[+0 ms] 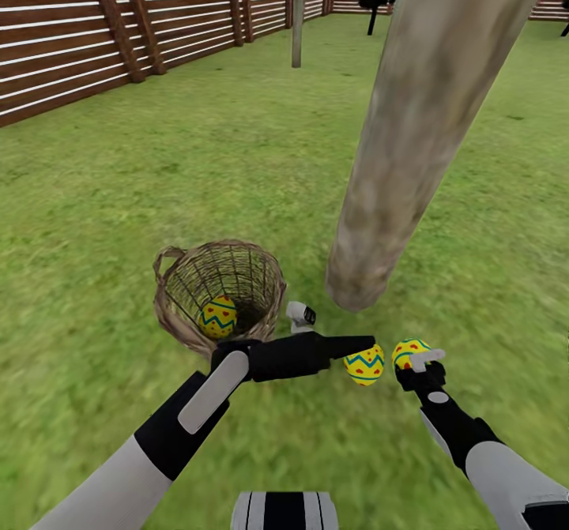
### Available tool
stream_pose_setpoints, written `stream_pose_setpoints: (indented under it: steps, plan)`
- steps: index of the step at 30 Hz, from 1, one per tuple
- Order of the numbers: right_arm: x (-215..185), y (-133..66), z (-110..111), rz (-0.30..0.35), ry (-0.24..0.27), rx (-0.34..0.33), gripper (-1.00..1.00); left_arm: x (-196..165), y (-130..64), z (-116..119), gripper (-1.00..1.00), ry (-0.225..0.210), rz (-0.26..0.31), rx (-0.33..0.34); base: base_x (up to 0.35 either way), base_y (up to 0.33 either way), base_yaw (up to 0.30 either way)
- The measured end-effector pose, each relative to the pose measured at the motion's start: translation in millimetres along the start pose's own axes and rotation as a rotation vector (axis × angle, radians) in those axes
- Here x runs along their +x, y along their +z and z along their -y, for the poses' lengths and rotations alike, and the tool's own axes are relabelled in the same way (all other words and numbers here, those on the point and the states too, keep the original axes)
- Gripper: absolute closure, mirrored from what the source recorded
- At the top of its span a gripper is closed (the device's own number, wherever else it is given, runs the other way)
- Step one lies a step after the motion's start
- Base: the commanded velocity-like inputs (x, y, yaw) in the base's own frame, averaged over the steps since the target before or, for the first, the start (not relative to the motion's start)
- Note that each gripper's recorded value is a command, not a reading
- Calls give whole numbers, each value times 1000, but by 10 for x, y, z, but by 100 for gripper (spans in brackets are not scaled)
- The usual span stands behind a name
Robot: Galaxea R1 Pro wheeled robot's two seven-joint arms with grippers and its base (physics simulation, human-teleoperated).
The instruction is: Take the three Easter eggs out of the wicker basket on the lawn in the garden, then place them on the lawn next to a single tree (choose any tree) so that all three eggs are next to the same tree and none are left in the basket.
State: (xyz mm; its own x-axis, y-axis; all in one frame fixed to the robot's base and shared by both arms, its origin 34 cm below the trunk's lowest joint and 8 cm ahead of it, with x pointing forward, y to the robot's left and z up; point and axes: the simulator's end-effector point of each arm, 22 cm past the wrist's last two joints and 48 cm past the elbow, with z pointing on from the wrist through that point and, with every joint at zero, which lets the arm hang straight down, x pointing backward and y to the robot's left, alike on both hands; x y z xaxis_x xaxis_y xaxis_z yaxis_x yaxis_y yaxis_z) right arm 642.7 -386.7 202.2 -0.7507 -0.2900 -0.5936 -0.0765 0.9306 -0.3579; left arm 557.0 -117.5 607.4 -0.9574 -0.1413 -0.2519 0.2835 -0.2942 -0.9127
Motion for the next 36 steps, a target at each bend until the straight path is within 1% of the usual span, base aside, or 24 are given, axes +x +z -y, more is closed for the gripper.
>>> stream_pose_setpoints:
  steps: [4, 7, 12, 15, 17, 21, 29, 36]
  plan:
    - [36, 39, -49, -4, 0, -8, 100, 6, -26, -81, -100, -15, 5, -3, 0, 0, 0]
    - [-53, 73, -77, 16, 8, -7, 100, 8, -44, -137, -100, -26, 8, -4, 0, 0, 0]
    - [-95, 74, -78, 24, 12, -6, 100, 6, -55, -140, -100, -30, 14, -2, 27, 0, 0]
    - [-84, 71, -78, 21, 13, -7, 100, -63, -59, -140, -100, 1, 51, -2, 292, 0, 0]
    - [-78, 71, -78, 20, 13, -7, 100, -74, -60, -140, -100, 5, 57, -2, 222, 0, 0]
    - [-73, 74, -81, 19, 12, -7, 100, -71, -66, -152, -100, 7, 58, -4, 19, 0, 0]
    - [103, 147, -165, -8, 6, -21, 100, -52, -112, -313, -100, -24, 67, -11, 0, 0, 0]
    - [274, 207, -196, -37, 2, -18, 100, -34, -158, -453, -100, -51, 75, -15, 0, 0, 0]
